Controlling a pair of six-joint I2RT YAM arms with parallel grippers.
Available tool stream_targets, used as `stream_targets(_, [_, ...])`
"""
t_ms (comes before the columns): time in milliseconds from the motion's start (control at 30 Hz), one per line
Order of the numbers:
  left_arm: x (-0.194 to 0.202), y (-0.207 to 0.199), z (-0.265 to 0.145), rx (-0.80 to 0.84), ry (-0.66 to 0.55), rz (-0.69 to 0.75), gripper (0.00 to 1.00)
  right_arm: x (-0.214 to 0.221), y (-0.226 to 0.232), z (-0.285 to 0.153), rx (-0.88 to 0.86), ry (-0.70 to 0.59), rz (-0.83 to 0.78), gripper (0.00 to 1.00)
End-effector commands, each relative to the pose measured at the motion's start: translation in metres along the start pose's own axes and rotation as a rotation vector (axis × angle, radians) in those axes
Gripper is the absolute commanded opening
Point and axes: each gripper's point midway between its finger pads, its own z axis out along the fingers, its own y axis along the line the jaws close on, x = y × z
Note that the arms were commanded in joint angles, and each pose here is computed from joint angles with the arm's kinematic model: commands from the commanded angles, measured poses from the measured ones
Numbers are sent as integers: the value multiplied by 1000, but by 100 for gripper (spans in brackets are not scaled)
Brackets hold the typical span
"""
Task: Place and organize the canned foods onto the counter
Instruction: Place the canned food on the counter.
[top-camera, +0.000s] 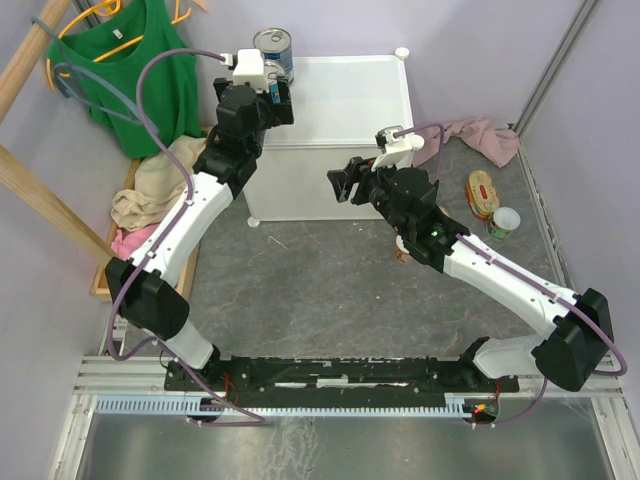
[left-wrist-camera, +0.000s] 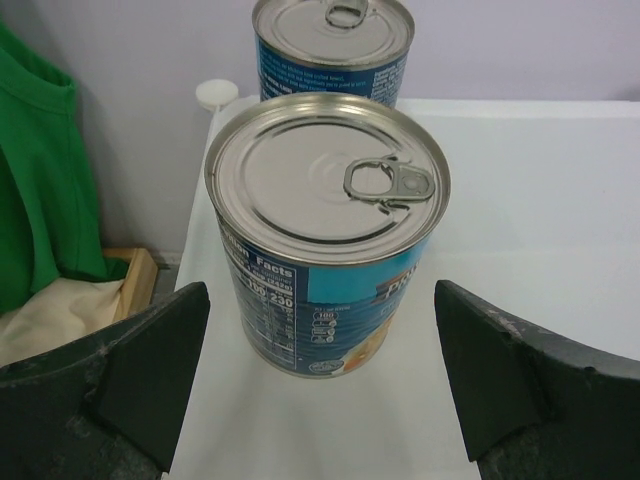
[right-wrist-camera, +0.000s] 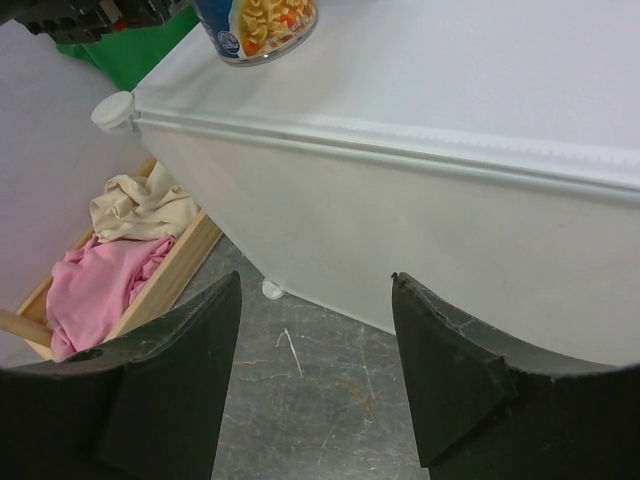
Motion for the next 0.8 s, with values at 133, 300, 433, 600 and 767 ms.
stream_targets(133, [-49,0,-11,28,-151,-1,99,-24,15,-6,-56,-70,31,70])
stream_targets(300, [-42,-4,-5,38,-154,-3,99,-23,16,-3,-61,-68,30,70])
stream_targets(433, [-38,-8,1,48,-154,-9,99,-23,17,-2,-63,-69,30,70])
stream_targets(600, [-32,-13,10,55,-158,-17,99,-22,17,0,-64,-69,23,70])
stream_targets(767, [-25,-19,18,66,-148,-20,99,-22,17,1,-64,-68,12,70])
